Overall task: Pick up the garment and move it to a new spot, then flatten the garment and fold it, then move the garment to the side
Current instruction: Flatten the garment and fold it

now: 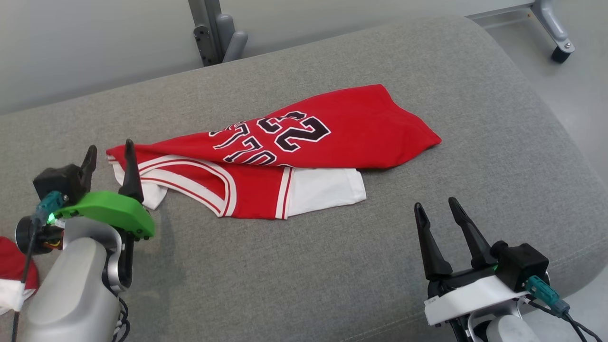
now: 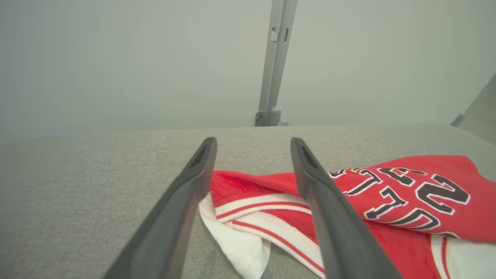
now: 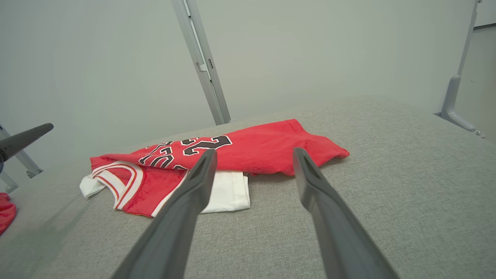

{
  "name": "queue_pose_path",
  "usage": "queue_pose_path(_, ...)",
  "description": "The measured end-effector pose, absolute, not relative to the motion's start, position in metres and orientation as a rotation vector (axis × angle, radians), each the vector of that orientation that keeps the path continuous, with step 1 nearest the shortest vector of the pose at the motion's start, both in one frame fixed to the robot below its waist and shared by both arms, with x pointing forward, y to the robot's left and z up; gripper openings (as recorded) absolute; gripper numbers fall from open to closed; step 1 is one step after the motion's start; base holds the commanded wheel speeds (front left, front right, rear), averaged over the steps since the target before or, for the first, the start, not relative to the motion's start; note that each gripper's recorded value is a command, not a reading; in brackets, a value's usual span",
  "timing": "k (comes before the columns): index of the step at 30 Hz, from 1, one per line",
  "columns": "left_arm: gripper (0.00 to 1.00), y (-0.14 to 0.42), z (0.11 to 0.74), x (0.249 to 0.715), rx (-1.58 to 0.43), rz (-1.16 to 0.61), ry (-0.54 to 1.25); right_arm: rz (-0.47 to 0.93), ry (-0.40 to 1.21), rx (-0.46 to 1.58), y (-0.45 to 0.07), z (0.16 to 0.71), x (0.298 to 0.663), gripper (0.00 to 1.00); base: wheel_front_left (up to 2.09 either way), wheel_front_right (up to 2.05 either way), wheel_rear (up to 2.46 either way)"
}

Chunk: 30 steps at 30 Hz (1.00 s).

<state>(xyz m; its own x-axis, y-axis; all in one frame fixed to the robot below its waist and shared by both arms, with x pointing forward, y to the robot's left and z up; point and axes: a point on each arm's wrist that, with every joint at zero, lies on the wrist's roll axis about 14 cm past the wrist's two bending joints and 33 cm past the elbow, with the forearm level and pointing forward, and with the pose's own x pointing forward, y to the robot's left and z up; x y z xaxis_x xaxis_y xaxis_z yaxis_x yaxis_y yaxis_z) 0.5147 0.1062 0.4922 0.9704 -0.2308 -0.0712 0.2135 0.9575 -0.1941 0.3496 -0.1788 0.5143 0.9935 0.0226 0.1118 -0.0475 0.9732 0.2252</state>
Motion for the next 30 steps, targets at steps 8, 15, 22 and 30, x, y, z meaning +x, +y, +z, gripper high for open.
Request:
queue_pose_path(8,1.00,0.074,0.496,0.466,-0.034,-0.359,0.002,0.049,-0.102,0.211,-0.175,0.512,0.349,1.00,0.00,0.00,0.00)
queue_pose_path(15,1.00,0.020,0.446,0.420,-0.142,-0.477,0.172,0.054,-0.099,0.205,-0.173,0.512,0.348,1.00,0.00,0.00,0.00)
queue_pose_path(22,1.00,-0.010,0.392,0.399,-0.310,-0.496,0.472,0.029,-0.092,0.195,-0.181,0.509,0.348,1.00,0.00,0.00,0.00)
queue_pose_path(30,1.00,-0.032,0.378,0.412,-0.481,-0.487,0.642,-0.005,-0.087,0.184,-0.192,0.508,0.349,1.00,0.00,0.00,0.00)
